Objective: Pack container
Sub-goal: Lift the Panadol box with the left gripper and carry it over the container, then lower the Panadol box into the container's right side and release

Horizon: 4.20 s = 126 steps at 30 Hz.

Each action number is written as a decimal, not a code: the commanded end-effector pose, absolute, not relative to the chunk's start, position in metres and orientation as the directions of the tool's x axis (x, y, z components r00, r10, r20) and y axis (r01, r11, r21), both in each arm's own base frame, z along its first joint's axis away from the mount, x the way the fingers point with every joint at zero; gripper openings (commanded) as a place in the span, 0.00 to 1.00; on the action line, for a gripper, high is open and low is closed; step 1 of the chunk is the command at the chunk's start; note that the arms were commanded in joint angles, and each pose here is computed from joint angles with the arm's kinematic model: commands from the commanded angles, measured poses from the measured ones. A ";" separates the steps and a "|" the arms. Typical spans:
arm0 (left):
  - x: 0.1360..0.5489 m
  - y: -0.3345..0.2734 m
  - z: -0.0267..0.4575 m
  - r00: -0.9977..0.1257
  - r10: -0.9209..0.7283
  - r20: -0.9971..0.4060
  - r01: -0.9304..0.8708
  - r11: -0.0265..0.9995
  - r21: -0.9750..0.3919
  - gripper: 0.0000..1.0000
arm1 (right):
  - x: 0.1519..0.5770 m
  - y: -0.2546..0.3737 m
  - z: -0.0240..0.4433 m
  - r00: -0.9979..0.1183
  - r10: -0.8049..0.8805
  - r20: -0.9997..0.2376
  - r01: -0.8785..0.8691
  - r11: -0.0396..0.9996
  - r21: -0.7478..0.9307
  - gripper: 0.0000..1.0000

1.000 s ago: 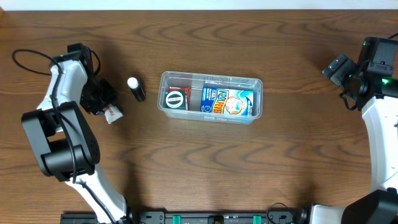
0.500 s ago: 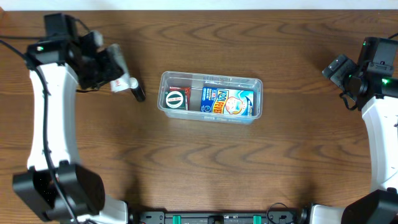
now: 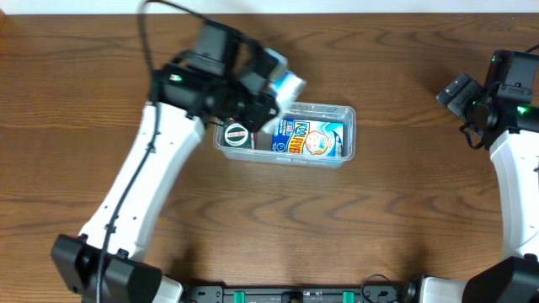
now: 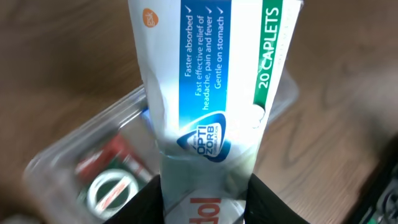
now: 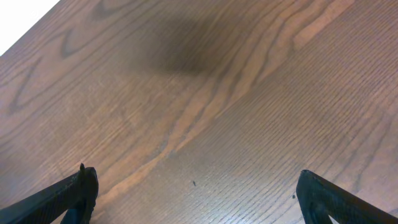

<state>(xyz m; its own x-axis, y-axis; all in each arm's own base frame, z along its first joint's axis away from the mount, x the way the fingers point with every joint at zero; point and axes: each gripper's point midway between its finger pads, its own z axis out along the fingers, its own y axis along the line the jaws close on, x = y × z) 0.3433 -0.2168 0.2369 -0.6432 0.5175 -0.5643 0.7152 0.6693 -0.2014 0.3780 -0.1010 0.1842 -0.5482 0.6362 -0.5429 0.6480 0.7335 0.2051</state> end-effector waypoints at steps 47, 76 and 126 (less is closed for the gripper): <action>0.371 -0.277 0.100 -0.336 0.876 -0.347 0.916 0.389 0.094 0.45 | 0.378 -0.103 0.195 -0.525 0.640 -0.561 0.651 0.726 0.220 0.99; 0.348 -0.197 0.092 -0.983 -0.121 -0.136 -0.119 0.993 -0.023 0.06 | 0.378 -0.103 0.195 -0.525 0.641 -0.561 0.652 0.726 0.220 0.99; 0.354 -0.196 0.042 -0.971 -0.197 -0.139 -0.199 0.980 0.004 0.62 | 0.378 -0.103 0.195 -0.525 0.640 -0.561 0.651 0.727 0.220 0.99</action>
<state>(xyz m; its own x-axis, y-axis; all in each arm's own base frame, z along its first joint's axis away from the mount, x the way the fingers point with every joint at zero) 0.3556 -0.1986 0.0460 -0.9730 -0.1814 -0.1431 -0.1815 0.9833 -0.0125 0.3780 -0.1010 0.1842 -0.5482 0.6362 -0.5429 0.6480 0.7335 0.2051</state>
